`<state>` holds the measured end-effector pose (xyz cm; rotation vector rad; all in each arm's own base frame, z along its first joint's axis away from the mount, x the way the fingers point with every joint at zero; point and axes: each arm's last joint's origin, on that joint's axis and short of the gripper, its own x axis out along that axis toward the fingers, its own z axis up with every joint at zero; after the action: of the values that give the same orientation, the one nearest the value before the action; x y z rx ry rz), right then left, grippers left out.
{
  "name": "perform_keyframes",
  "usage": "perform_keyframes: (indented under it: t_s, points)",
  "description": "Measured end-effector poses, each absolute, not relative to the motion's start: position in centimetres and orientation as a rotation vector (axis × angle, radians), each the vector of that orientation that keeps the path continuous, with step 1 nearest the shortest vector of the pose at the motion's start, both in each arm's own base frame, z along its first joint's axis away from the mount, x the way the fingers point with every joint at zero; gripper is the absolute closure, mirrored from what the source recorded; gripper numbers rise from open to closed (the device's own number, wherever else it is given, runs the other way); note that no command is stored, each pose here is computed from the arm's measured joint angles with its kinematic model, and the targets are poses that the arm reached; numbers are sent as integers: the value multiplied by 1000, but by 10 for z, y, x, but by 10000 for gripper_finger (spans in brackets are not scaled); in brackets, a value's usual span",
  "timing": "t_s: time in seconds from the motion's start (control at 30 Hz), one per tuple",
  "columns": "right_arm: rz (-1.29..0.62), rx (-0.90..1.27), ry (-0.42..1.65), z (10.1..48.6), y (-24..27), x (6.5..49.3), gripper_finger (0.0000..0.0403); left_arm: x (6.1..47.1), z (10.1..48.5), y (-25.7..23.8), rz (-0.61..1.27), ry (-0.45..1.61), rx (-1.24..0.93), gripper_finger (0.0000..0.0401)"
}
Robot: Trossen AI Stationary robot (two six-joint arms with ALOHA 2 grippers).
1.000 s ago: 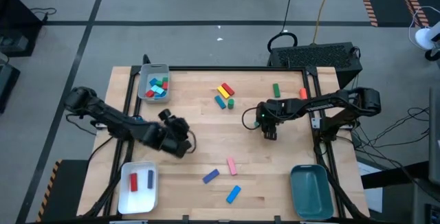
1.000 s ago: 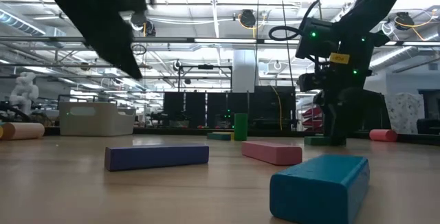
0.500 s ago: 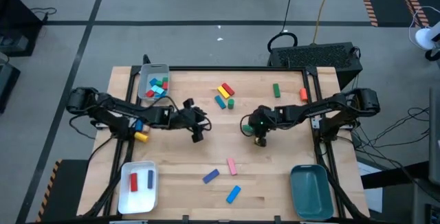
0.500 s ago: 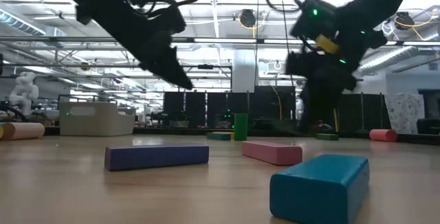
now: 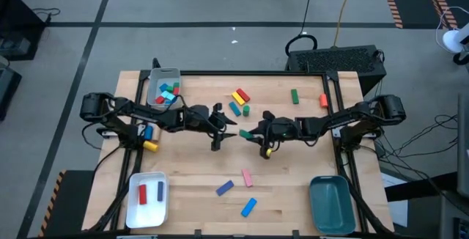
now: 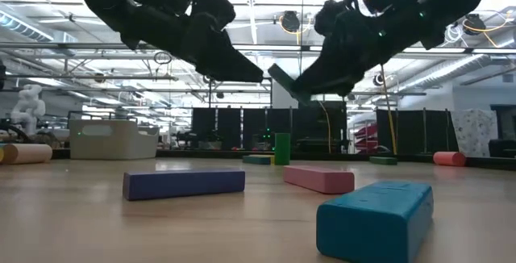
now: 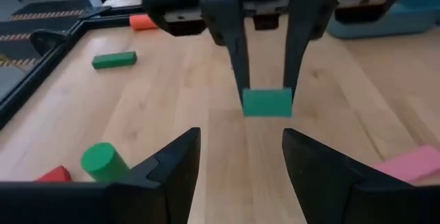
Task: Sort blocks by size
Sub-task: Put the light green rectangular block into the white bin
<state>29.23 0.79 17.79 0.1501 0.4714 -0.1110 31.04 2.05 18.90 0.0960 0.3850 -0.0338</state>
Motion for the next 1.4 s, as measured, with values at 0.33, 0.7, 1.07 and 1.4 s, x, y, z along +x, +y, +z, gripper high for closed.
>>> perform_keyframes:
  t_s: [0.33,0.7,1.07,1.4]
  points:
    - [-97,130,379,187,8,296,310,313,195,17,-75,309,107,193]
    - [-89,118,363,188,8,297,309,315,201,10,-92,248,88,193]
    - [-86,119,349,190,8,297,309,315,202,10,-88,237,58,198]
    - [-82,107,344,190,8,297,309,315,202,11,-82,241,36,293]
